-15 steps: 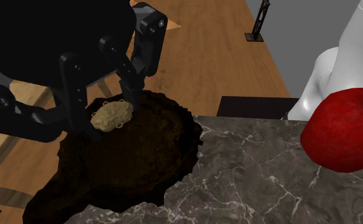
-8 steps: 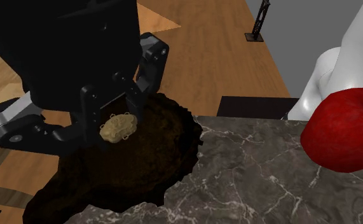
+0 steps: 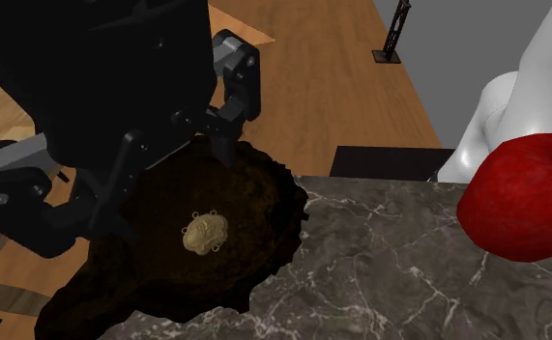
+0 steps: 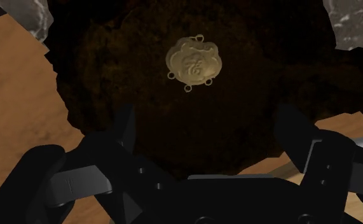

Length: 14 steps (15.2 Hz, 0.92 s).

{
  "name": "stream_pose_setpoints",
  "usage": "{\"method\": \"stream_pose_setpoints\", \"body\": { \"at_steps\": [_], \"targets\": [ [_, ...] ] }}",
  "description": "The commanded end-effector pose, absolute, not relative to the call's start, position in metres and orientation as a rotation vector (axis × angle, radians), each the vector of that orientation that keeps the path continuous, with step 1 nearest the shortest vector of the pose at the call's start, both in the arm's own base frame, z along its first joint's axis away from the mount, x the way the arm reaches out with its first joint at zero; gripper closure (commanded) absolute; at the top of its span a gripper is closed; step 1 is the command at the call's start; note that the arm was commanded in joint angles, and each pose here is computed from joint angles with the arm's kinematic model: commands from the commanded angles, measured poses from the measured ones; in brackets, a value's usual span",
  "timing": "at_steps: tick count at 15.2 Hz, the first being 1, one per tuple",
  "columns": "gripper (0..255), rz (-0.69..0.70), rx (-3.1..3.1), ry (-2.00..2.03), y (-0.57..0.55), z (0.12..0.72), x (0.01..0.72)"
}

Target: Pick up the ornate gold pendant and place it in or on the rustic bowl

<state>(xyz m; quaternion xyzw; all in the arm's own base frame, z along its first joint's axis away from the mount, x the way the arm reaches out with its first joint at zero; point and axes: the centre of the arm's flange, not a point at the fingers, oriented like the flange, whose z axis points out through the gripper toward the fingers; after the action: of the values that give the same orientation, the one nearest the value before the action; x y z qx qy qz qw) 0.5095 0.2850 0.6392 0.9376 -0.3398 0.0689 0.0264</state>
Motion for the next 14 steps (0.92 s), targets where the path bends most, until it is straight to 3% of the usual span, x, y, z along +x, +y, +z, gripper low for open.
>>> {"method": "stream_pose_setpoints", "body": {
  "at_steps": [1, 6, 14],
  "targets": [
    [0, 0.213, 2.897, -1.050, 0.285, 0.639, 0.509],
    [0, 0.213, 2.897, -1.050, 0.290, 0.689, 0.504],
    [0, 0.213, 2.897, -1.050, 0.290, 0.689, 0.504]
  ]
}}
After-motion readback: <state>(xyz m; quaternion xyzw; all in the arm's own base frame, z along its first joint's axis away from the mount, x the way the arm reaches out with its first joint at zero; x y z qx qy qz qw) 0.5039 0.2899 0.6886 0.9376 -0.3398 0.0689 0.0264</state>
